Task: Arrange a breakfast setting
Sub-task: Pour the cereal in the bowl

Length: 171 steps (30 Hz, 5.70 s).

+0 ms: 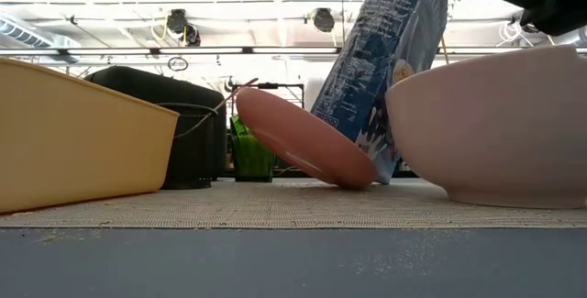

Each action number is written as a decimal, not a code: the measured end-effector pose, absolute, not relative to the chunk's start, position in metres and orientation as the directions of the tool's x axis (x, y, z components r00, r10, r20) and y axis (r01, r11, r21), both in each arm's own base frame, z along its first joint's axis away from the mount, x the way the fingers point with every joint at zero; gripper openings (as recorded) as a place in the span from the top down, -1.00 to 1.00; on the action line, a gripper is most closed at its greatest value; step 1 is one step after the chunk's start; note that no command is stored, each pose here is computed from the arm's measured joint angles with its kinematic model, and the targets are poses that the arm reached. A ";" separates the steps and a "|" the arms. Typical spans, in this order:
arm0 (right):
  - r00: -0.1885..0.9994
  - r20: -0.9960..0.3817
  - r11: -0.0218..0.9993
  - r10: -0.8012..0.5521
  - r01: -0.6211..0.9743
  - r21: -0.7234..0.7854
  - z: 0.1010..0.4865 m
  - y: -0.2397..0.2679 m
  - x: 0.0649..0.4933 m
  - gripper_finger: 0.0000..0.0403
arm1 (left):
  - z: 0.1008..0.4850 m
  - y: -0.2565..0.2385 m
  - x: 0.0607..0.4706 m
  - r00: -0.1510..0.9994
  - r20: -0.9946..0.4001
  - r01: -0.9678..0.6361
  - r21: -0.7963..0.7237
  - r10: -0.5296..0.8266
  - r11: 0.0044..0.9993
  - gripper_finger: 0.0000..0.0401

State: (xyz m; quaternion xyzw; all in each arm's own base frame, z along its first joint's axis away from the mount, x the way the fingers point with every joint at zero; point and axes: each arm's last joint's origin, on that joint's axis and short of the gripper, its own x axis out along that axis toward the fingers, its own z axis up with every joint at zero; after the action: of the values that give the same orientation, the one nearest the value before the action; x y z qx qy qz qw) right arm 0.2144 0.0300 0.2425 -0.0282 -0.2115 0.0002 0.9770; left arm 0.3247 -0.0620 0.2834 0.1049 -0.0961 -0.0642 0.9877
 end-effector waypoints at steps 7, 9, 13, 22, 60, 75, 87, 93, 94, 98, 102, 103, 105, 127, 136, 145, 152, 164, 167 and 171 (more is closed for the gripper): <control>0.909 0.416 0.998 0.012 0.012 -0.055 0.243 0.030 0.214 0.99 | 0.262 -0.067 0.353 0.999 0.048 -0.031 0.291 0.017 0.956 -0.73; 0.909 0.416 0.998 0.012 0.012 -0.055 0.243 0.030 0.214 0.99 | 0.256 -0.068 0.362 0.998 0.033 -0.057 0.299 0.050 0.953 -0.73; 0.909 0.417 0.998 0.012 0.012 -0.055 0.243 0.030 0.214 0.99 | 0.242 -0.071 0.381 0.997 -0.004 -0.070 0.302 0.074 0.951 -0.73; 0.907 0.420 0.998 0.011 0.013 -0.055 0.243 0.030 0.214 0.99 | 0.216 -0.070 0.411 0.992 -0.062 -0.083 0.323 0.109 0.943 -0.73; 0.872 0.490 0.999 0.009 0.012 -0.039 0.250 0.030 0.211 0.99 | 0.218 -0.065 0.412 0.987 -0.069 -0.125 0.265 0.148 0.956 0.43; 0.826 0.564 1.000 0.004 0.012 -0.025 0.263 0.028 0.200 0.99 | 0.230 -0.064 0.408 0.986 -0.044 -0.141 0.267 0.158 0.953 0.96; 0.793 0.603 0.996 0.085 -0.055 -0.068 0.289 0.026 0.168 0.84 | 0.259 -0.062 0.396 0.981 0.003 -0.189 0.255 0.194 0.948 0.97; 0.815 0.570 0.994 0.105 -0.071 -0.081 0.294 0.024 0.153 0.41 | 0.283 -0.060 0.379 0.980 -0.027 -0.183 0.257 0.196 0.949 0.97; 0.823 0.559 0.995 0.101 -0.068 -0.080 0.295 0.023 0.150 0.32 | 0.287 -0.060 0.376 0.980 -0.036 -0.180 0.260 0.196 0.949 0.97; 0.848 0.526 0.997 0.066 -0.039 -0.063 0.294 0.021 0.145 0.01 | 0.301 -0.060 0.364 0.980 -0.044 -0.175 0.261 0.193 0.949 0.97; 0.864 0.500 0.998 0.056 -0.030 -0.060 0.293 0.021 0.144 -0.23 | 0.316 -0.059 0.352 0.981 -0.043 -0.173 0.253 0.190 0.952 0.97; 0.869 0.492 0.998 0.057 -0.030 -0.062 0.292 0.021 0.144 -0.27 | 0.319 -0.059 0.349 0.981 -0.046 -0.172 0.250 0.189 0.953 0.97; 0.881 0.469 0.997 0.059 -0.030 -0.069 0.290 0.021 0.145 -0.33 | 0.324 -0.058 0.343 0.981 -0.055 -0.166 0.250 0.185 0.954 0.97; 0.998 -0.025 0.972 -0.059 0.051 -0.228 0.336 0.024 0.198 -0.40 | 0.339 -0.056 0.322 0.980 -0.105 -0.143 0.217 0.169 0.966 0.97; 0.993 -0.103 0.947 -0.059 0.023 -0.319 0.322 0.027 0.219 -0.08 | 0.337 -0.059 0.322 0.980 -0.117 -0.133 0.227 0.163 0.965 0.97; 0.993 -0.103 0.939 -0.058 0.019 -0.342 0.322 0.027 0.220 0.74 | 0.338 -0.059 0.322 0.980 -0.114 -0.134 0.227 0.163 0.965 0.97; 0.995 -0.083 0.939 -0.057 0.025 -0.344 0.324 0.027 0.220 0.95 | 0.339 -0.059 0.322 0.980 -0.106 -0.139 0.228 0.166 0.964 0.97; 0.995 -0.077 0.937 -0.056 0.026 -0.348 0.324 0.027 0.221 0.99 | 0.340 -0.059 0.322 0.982 -0.095 -0.138 0.216 0.162 0.967 0.87; 0.995 -0.077 0.935 -0.056 0.026 -0.353 0.324 0.027 0.221 0.99 | 0.340 -0.059 0.322 0.982 -0.096 -0.138 0.215 0.162 0.967 0.85; 0.996 -0.071 0.936 -0.059 0.031 -0.352 0.324 0.027 0.221 1.00 | 0.340 -0.059 0.322 0.982 -0.098 -0.140 0.199 0.162 0.970 0.67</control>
State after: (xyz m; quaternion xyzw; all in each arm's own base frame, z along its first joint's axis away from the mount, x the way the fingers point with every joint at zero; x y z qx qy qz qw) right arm 0.2206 0.0272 0.3241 -0.1780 0.0402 -0.0229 0.9829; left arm 0.3217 -0.0589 0.3401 0.0960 0.0568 0.0761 0.9908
